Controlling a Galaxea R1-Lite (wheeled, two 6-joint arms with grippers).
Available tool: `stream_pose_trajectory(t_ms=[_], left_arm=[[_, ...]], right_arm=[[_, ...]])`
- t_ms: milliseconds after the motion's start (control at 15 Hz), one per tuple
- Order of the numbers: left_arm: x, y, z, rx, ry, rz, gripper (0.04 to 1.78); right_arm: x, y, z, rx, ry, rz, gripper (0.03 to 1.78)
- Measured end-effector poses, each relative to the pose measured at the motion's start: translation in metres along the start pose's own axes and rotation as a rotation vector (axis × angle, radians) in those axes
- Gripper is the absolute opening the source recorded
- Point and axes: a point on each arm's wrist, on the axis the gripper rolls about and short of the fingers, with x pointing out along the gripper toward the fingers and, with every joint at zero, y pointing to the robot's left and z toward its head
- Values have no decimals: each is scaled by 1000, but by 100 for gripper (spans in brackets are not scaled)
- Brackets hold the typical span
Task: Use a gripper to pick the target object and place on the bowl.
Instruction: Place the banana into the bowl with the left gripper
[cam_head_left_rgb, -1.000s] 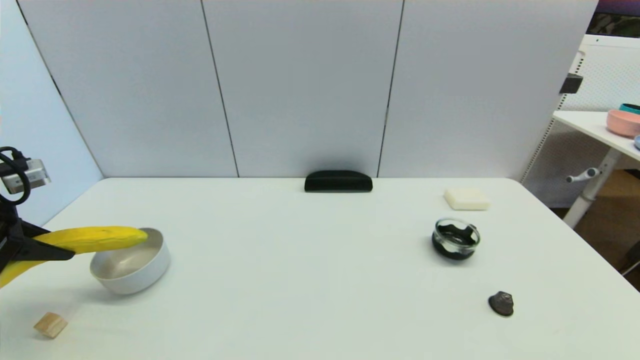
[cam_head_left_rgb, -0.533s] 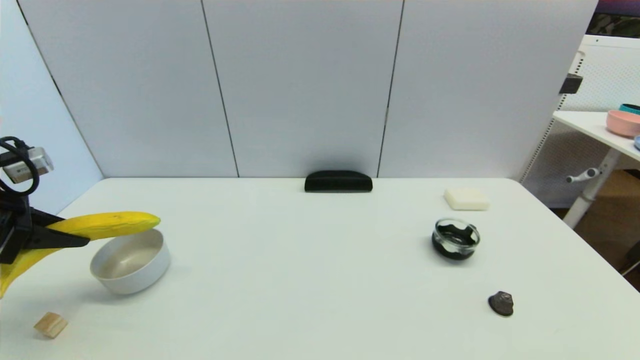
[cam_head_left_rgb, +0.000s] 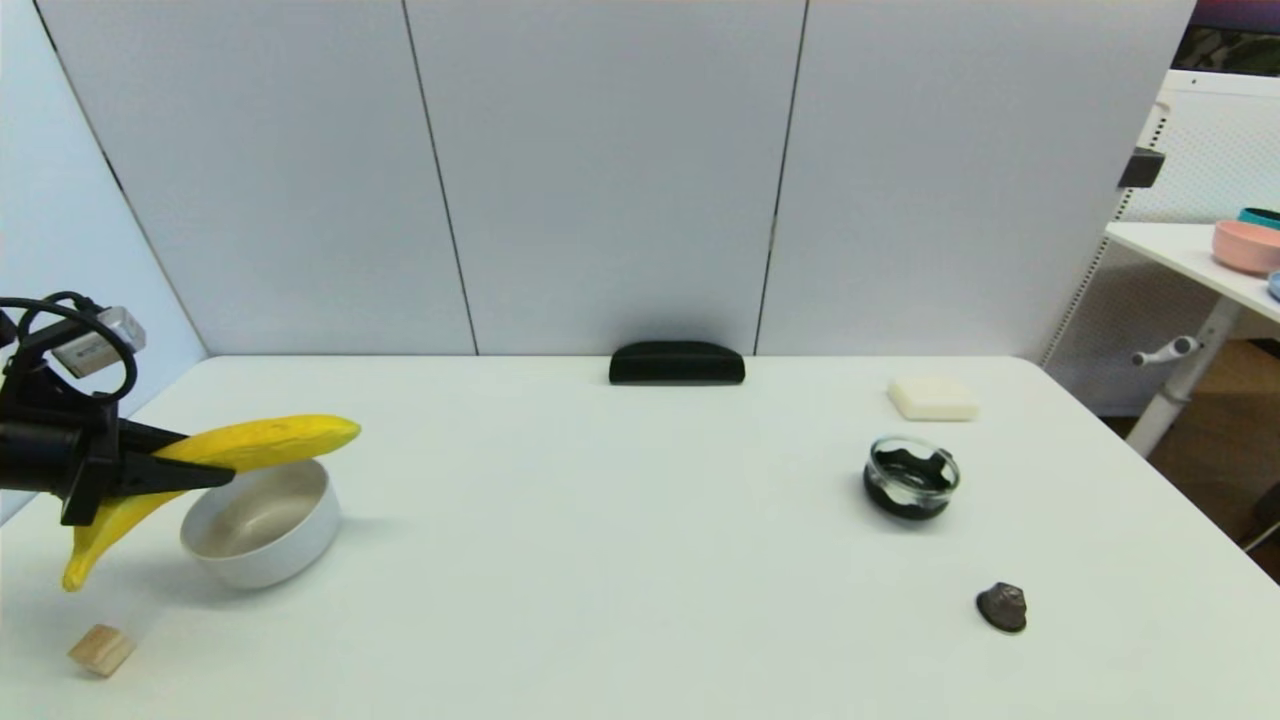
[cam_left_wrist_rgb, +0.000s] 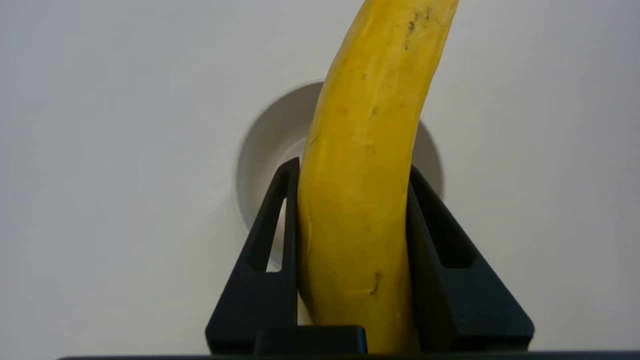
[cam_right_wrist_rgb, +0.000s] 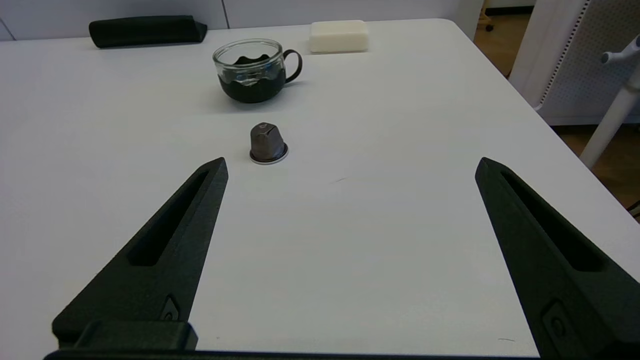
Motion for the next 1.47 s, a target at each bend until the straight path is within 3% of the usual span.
stream_pose_trajectory(t_ms=[467, 1467], left_arm=[[33, 8, 0, 8, 17, -89, 62], [32, 15, -11, -28, 14, -87, 62]], right_arm=[[0, 0, 0, 0, 0, -1, 171], [0, 0, 0, 0, 0, -1, 171]])
